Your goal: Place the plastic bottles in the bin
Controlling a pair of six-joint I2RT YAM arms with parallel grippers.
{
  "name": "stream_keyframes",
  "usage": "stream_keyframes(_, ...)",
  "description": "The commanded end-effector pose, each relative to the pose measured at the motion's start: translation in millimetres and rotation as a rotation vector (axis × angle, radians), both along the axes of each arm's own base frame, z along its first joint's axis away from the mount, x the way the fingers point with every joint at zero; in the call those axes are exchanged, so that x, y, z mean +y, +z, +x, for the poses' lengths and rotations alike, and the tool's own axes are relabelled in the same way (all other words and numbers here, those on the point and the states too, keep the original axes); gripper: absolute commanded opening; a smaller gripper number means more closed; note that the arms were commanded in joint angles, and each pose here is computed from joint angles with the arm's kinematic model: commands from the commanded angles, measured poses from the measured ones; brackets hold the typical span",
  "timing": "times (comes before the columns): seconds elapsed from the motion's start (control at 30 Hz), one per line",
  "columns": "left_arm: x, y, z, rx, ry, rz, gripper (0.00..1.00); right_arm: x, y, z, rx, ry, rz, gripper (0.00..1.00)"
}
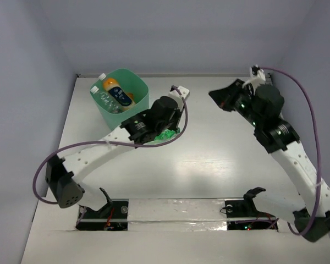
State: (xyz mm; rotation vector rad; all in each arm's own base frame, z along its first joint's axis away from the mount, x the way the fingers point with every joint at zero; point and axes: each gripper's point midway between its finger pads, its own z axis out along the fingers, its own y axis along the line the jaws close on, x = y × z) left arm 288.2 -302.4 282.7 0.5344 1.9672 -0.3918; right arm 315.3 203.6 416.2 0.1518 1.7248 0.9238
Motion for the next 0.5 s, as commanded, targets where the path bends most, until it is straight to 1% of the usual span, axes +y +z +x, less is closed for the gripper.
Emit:
stream_keyframes(0.0,-9,-21,6,-0.023,-0.063,0.072,0.21,-44,-51,-10,0.06,-0.12,-0.033,0.11)
stream_keyframes(0.03,-13,-38,8,-0.012,-0.078,0.109,0.33,-56,-62,-15,0.081,-0.145,-0.049,0.19)
stream_keyframes(0.07,-17,-46,10,-0.004,-0.095,0.134,0.57,-65,-71,-19,0.094,-0.178,-0.059,0.3)
stream_keyframes(0.1,-17,-56,11,-0.001,-0.115,0.179,0.66,-72,-70,-30,0.08,-0.194,-0.056,0.54)
stream_keyframes(0.13,-19,-63,13,0.005,-0.127,0.206,0.72,-82,-90,-32,0.122,-0.228,-0.078,0.64)
stream_keyframes(0.17,-22,-80,17,0.026,-0.132,0.252,0.78,-88,-94,-36,0.129,-0.245,-0.08,0.78)
stream_keyframes(0.23,-22,-103,25,0.056,-0.143,0.327,0.81,-97,-103,-47,0.138,-0.267,-0.078,0.86)
stream_keyframes(0.3,-21,-114,30,0.067,-0.144,0.359,0.82,-102,-106,-52,0.142,-0.283,-0.07,0.89)
stream_keyframes(0.47,-6,-141,61,0.086,-0.1,0.435,0.84,-105,-117,-63,0.161,-0.278,-0.067,0.9)
